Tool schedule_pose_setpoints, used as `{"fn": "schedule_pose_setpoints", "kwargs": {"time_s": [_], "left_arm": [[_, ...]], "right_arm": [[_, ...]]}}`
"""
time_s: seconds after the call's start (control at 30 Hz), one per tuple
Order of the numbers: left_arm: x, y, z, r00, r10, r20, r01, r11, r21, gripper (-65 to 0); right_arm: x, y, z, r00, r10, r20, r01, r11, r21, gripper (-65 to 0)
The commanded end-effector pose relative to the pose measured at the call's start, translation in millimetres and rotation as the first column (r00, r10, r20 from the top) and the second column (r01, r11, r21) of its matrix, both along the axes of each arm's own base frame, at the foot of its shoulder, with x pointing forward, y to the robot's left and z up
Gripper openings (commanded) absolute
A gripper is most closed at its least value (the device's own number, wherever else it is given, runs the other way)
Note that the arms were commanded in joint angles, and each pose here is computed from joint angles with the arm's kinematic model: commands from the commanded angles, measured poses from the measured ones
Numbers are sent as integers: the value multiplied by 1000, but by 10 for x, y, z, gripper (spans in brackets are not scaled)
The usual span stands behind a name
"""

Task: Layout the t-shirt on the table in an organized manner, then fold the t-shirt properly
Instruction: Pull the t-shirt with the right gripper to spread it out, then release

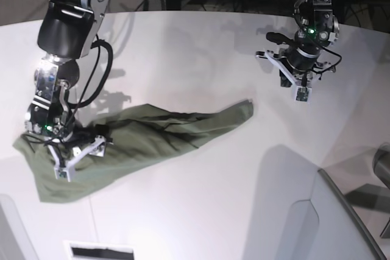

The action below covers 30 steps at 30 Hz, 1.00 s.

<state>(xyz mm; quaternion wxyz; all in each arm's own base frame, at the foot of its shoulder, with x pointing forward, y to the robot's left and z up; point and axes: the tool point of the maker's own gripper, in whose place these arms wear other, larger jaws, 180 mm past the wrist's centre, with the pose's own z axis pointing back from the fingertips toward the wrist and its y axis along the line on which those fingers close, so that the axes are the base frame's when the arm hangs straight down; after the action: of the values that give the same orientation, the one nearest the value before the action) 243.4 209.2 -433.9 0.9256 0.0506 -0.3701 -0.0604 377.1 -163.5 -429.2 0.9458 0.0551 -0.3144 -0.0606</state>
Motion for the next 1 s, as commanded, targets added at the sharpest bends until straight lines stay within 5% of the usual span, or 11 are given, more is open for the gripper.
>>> {"fn": "schedule_pose_setpoints", "kwargs": {"time_s": [0.0, 0.13, 0.3, 0.47, 0.6, 0.87, 0.97], "left_arm": [[89, 3, 130, 999, -9, 50, 9, 1000, 5, -650], [121, -16, 190, 998, -16, 67, 15, 1000, 7, -650], [149, -26, 228, 997, -19, 79, 19, 1000, 8, -650], [154, -28, 238, 996, -20, 82, 19, 1000, 8, -650], [141, -22, 231, 997, -18, 79, 18, 1000, 9, -650], [143, 0, 240, 997, -13, 82, 12, 1000, 11, -650], [155, -2, 266, 996, -15, 89, 14, 1000, 14, -650]], "right_arm": [[208, -3, 192, 998, 1, 70, -1, 1000, 2, -203], [288, 53, 175, 996, 8, 87, -9, 1000, 13, -255], [438, 59, 318, 993, 9, 119, -11, 1000, 13, -650], [674, 106, 615, 990, 30, 139, -32, 999, 9, -650], [979, 418, 1007, 969, 155, 191, -146, 988, -58, -650], [1328, 1236, 1408, 889, 389, 243, -358, 920, -161, -650], [1358, 1573, 1455, 836, 466, 291, -433, 885, -172, -650]]}}
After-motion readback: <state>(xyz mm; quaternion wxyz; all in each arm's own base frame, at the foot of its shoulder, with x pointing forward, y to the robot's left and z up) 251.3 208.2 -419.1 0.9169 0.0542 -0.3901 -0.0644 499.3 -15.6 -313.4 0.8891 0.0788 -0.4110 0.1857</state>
